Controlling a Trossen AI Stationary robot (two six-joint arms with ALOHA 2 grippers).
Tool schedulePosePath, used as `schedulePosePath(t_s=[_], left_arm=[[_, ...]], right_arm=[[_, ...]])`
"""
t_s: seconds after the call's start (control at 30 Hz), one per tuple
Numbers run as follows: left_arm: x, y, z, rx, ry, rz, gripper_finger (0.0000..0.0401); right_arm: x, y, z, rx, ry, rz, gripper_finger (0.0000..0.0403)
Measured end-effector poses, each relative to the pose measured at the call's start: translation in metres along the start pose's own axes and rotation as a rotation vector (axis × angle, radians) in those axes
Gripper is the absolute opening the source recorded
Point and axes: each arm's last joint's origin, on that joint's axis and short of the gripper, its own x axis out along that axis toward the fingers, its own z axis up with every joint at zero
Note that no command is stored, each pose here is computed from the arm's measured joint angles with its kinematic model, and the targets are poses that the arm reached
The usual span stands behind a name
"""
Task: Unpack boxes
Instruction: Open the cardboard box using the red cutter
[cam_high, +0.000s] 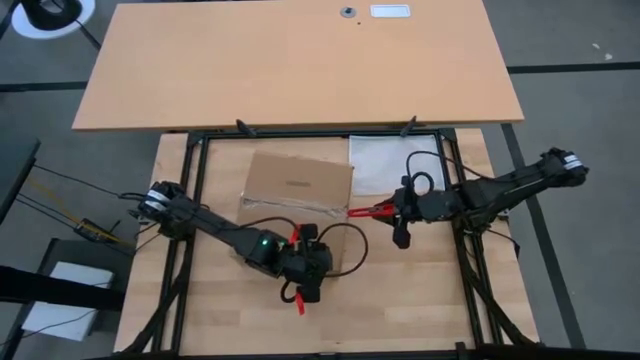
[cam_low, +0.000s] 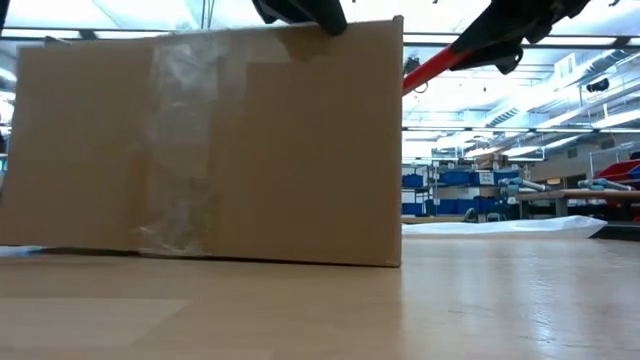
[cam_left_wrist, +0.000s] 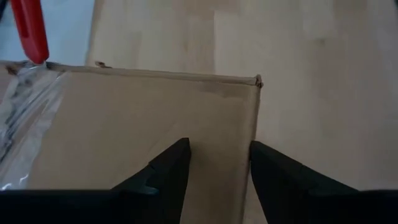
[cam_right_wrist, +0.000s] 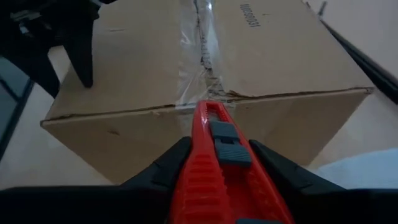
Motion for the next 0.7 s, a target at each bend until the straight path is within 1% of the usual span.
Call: schedulePosePath(t_s=[0.13,0.33,0.5,0.6,0.7], left_arm=[[0.001,0.002,0.0,-0.004,-0.002,0.011,0.0174],[0.0,0.003,0.002,-0.006,-0.003,0.016,0.0174],[0.0,0.003,0.002,-0.005,-0.002,0.011,0.0174],[-0.006,0.005,0.006,0.007,0.006,0.008,0.0174],[-0.017,0.008,0.016,0.047,-0.01,0.022,0.0174]], right_arm=[[-0.007,-0.007,0.001,0.004,-0.011,-0.042,0.014],[-0.02,-0.017,0.006,0.041,-0.064,-0.053,0.0138],[-0.022,-0.018,0.006,0.054,-0.065,-0.054,0.0139],[-0.022,-0.018,0.005,0.076,-0.056,-0.06,0.0141],[-0.022,-0.019,0.004,0.083,-0.043,-0.063,0.0138]])
